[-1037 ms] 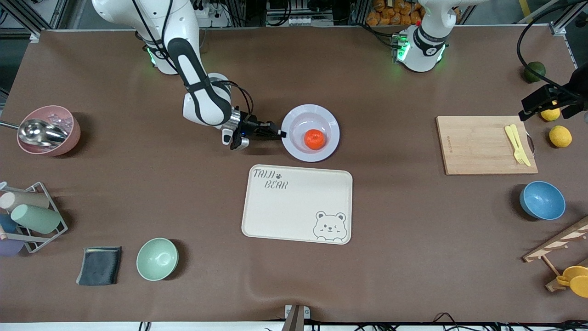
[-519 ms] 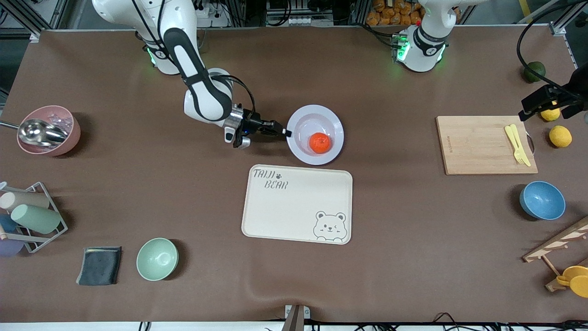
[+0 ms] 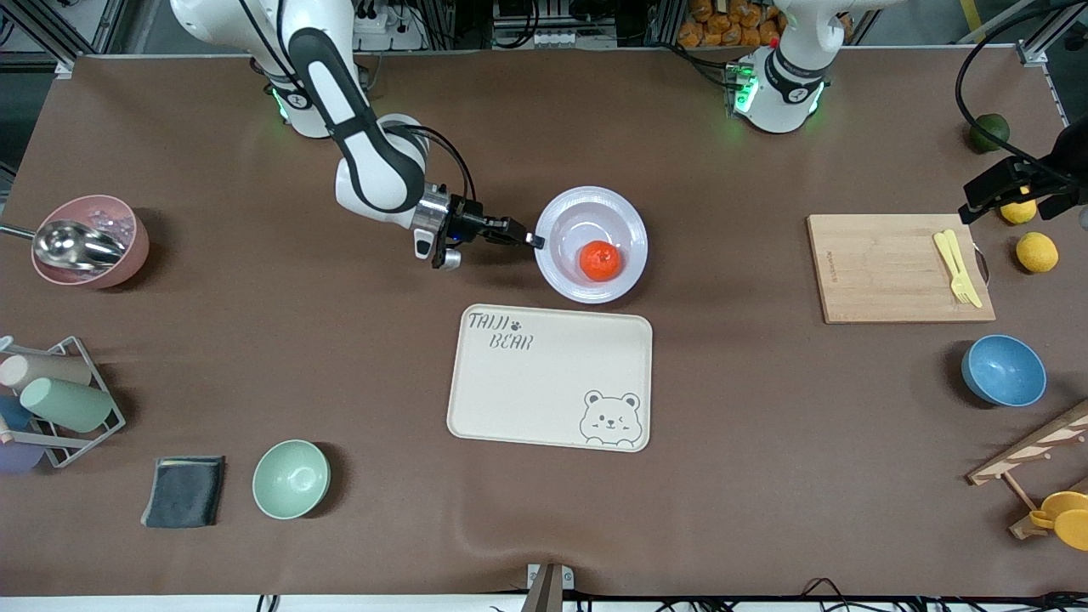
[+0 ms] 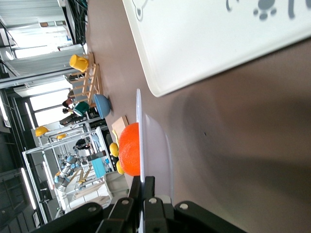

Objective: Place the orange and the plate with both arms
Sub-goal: 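Lift the plate with the right gripper and move it toward the tray, then lower the plate onto the bear tray and open the right gripper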

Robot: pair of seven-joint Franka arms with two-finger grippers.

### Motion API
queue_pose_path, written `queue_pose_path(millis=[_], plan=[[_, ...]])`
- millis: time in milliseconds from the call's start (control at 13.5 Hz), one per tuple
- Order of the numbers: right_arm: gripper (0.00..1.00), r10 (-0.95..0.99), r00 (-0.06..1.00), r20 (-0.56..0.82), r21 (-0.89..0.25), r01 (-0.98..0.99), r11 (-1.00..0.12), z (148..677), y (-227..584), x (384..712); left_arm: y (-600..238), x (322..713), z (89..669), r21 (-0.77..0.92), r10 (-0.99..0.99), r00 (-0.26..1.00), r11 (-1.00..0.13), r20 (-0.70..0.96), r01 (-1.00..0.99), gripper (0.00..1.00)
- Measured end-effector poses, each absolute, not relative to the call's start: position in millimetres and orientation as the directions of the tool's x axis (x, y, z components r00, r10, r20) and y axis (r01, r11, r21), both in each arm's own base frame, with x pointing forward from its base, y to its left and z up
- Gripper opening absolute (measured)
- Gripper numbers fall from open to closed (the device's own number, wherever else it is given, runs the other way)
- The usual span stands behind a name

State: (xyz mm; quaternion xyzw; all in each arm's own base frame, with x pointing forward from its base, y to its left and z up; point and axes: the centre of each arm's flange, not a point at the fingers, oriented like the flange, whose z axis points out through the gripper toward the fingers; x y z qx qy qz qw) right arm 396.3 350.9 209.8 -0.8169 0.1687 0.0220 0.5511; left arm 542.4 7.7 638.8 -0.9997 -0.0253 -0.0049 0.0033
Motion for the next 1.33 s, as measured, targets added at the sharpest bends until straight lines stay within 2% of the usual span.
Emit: queue_pose_path(millis=[370, 593, 741, 963, 1333], plan=[[0.04, -0.311, 0.938, -0.15, -0.937, -0.235, -0.257, 213, 306, 454, 7, 543, 640, -0.006, 0.049, 0.999, -0.999, 0.014, 0.049, 1.0], [0.04, -0.335, 0.935, -0.111, -0.953, -0.196, -0.231, 189, 296, 503, 7, 543, 640, -0.006, 0.049, 0.999, -0.999, 0.014, 0.049, 1.0], [0.04, -0.342, 0.935, -0.096, -0.953, -0.186, -0.24, 170, 298, 524, 7, 543, 640, -0.006, 0.049, 0.999, -0.999, 0.014, 0.049, 1.0], [0.04, -0.347, 0.934, -0.08, -0.952, -0.175, -0.251, 153, 299, 540, 7, 543, 640, -0.006, 0.049, 0.999, -0.999, 0.013, 0.049, 1.0], [0.04, -0.366, 0.93, -0.035, -0.935, -0.16, -0.316, 144, 294, 546, 7, 545, 636, -0.006, 0.049, 0.999, -0.999, 0.007, 0.049, 1.0]])
